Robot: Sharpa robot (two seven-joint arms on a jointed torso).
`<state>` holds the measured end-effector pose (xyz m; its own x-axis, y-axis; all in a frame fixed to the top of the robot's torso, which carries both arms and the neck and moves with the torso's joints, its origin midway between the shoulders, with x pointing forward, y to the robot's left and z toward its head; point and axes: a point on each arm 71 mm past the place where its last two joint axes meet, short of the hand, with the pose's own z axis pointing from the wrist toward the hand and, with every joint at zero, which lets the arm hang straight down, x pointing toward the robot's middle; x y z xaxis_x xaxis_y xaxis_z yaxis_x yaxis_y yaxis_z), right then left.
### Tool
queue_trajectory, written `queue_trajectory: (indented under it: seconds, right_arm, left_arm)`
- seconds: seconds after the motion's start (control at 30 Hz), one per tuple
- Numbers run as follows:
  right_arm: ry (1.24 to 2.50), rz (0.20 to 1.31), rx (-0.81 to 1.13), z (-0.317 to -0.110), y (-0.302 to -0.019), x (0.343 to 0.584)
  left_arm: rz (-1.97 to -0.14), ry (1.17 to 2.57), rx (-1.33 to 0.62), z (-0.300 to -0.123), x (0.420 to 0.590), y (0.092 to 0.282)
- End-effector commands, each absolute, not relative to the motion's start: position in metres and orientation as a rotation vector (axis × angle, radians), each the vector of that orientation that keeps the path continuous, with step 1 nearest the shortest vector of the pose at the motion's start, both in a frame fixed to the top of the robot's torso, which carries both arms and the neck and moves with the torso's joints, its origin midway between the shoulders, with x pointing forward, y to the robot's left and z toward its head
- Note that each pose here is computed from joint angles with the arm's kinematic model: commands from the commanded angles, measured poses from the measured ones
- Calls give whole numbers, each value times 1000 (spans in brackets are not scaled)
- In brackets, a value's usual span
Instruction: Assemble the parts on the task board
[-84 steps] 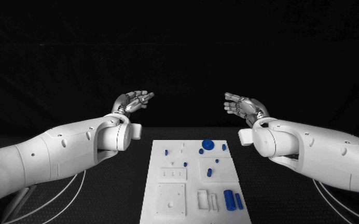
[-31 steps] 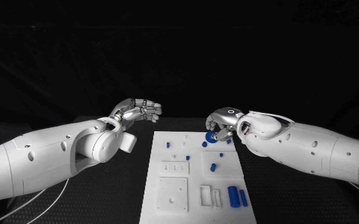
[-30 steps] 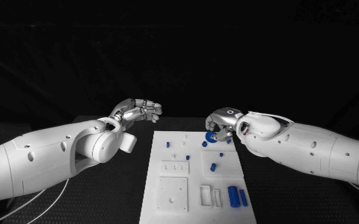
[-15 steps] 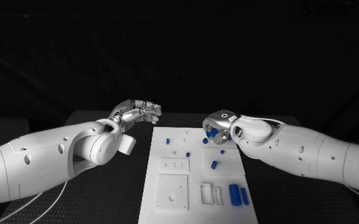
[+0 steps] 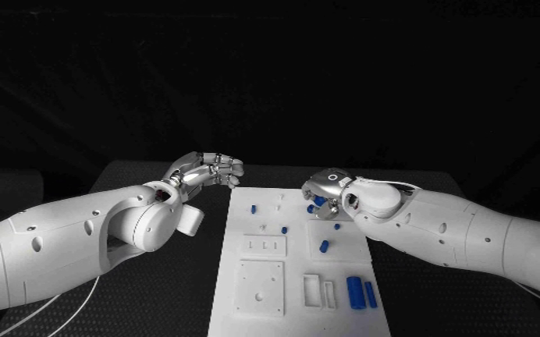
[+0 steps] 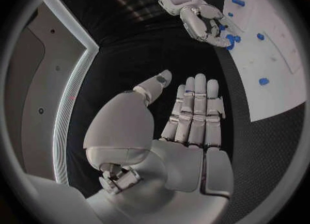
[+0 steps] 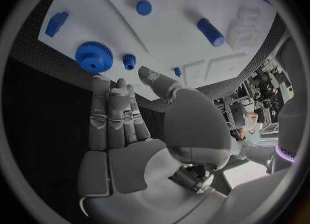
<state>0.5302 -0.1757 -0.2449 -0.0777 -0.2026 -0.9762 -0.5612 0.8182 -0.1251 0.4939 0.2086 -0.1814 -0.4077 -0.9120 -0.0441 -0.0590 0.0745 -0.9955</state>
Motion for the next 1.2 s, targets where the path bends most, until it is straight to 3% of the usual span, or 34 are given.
queue_trajectory:
  seconds: [0.03, 1.2]
  right_arm:
    - [1647, 303, -631, -247, -177, 531]
    - [1671, 274, -639, -257, -184, 532]
  left_arm:
    - [-1452, 1598, -971, -179, 493, 206]
    - [-1441, 1604, -978, -180, 494, 208]
